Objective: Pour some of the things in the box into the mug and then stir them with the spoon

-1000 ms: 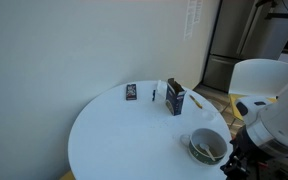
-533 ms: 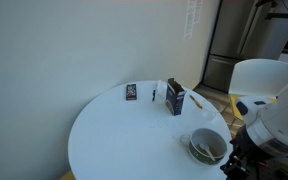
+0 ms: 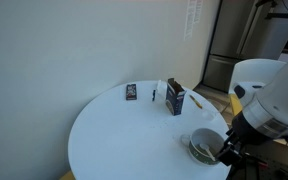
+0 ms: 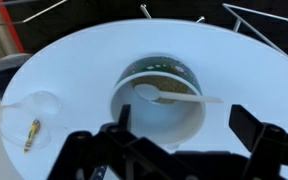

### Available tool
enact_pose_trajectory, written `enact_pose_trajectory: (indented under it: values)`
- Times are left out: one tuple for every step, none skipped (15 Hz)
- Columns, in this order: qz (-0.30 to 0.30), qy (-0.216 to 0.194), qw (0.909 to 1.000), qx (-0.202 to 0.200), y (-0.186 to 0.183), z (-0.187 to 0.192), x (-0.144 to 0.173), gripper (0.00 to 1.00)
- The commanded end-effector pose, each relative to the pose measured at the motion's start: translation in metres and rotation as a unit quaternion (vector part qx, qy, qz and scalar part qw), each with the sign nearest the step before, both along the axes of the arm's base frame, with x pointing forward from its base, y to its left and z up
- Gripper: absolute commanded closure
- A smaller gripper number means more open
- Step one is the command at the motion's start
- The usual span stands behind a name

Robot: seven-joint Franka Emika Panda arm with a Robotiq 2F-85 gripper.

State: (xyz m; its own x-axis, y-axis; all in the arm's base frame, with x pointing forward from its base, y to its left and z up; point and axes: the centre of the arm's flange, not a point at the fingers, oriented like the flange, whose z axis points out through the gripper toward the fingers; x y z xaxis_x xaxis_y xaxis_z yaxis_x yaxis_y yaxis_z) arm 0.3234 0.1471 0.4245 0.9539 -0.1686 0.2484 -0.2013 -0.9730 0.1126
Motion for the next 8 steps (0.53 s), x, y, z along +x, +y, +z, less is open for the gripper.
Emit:
enact_pose_trajectory:
  values:
    - [-0.042,-0.015,0.9990,0.005,-0.012,0.028,0.020,0.00]
    - [-0.053,-0.022,0.9983,0.008,-0.017,0.034,0.026,0.00]
    - [-0.067,-0.030,0.9972,0.011,-0.023,0.040,0.033,0.00]
    - [-0.080,-0.037,0.9960,0.012,-0.030,0.045,0.039,0.00]
    - [-0.098,-0.047,0.9940,0.015,-0.039,0.049,0.046,0.00]
    - [-0.114,-0.051,0.9921,0.014,-0.047,0.054,0.052,0.00]
    - [-0.132,-0.055,0.9896,0.015,-0.058,0.058,0.062,0.00]
    - [-0.147,-0.055,0.9875,0.015,-0.067,0.062,0.070,0.00]
